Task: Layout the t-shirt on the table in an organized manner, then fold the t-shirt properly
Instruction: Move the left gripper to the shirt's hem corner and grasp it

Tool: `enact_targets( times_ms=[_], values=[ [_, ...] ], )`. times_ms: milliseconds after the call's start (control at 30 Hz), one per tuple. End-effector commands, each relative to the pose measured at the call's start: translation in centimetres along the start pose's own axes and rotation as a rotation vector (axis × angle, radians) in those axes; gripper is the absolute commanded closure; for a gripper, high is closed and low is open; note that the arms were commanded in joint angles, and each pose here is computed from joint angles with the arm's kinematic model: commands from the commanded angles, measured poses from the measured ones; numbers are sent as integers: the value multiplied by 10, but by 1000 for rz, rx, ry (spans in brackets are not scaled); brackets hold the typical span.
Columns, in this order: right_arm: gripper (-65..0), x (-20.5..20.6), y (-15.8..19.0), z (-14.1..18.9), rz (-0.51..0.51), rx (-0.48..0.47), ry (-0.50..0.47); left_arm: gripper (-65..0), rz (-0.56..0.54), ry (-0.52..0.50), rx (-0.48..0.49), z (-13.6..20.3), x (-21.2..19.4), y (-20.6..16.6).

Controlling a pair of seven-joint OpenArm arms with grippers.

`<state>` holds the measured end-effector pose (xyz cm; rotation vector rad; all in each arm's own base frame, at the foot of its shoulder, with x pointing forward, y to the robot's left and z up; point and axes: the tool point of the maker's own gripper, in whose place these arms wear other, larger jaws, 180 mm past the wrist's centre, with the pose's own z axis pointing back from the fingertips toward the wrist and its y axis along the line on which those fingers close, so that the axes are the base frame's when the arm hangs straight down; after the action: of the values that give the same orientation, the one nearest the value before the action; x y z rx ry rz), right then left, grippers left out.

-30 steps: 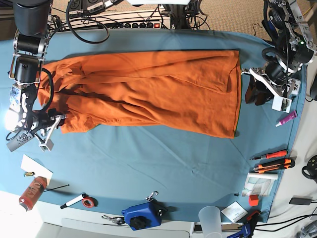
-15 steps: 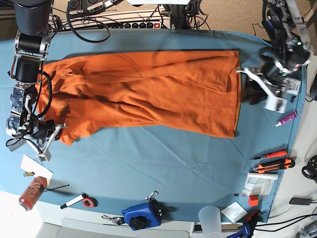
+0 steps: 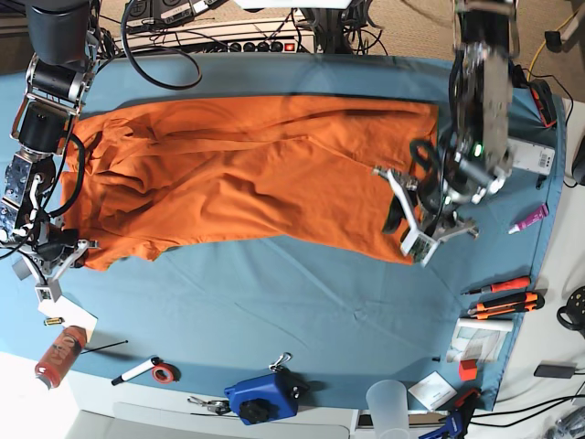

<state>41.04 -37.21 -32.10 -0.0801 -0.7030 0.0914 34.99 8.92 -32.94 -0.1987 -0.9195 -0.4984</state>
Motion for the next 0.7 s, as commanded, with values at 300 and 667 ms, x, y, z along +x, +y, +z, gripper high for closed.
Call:
enact_targets(
  times_ms=[300, 667],
  values=[
    [0, 21, -13, 11, 5, -31, -50, -284, -93, 59, -68, -61, 29, 49],
    [0, 16, -13, 11, 5, -30, -23, -284, -101, 216, -102, -63, 4, 69]
  ],
)
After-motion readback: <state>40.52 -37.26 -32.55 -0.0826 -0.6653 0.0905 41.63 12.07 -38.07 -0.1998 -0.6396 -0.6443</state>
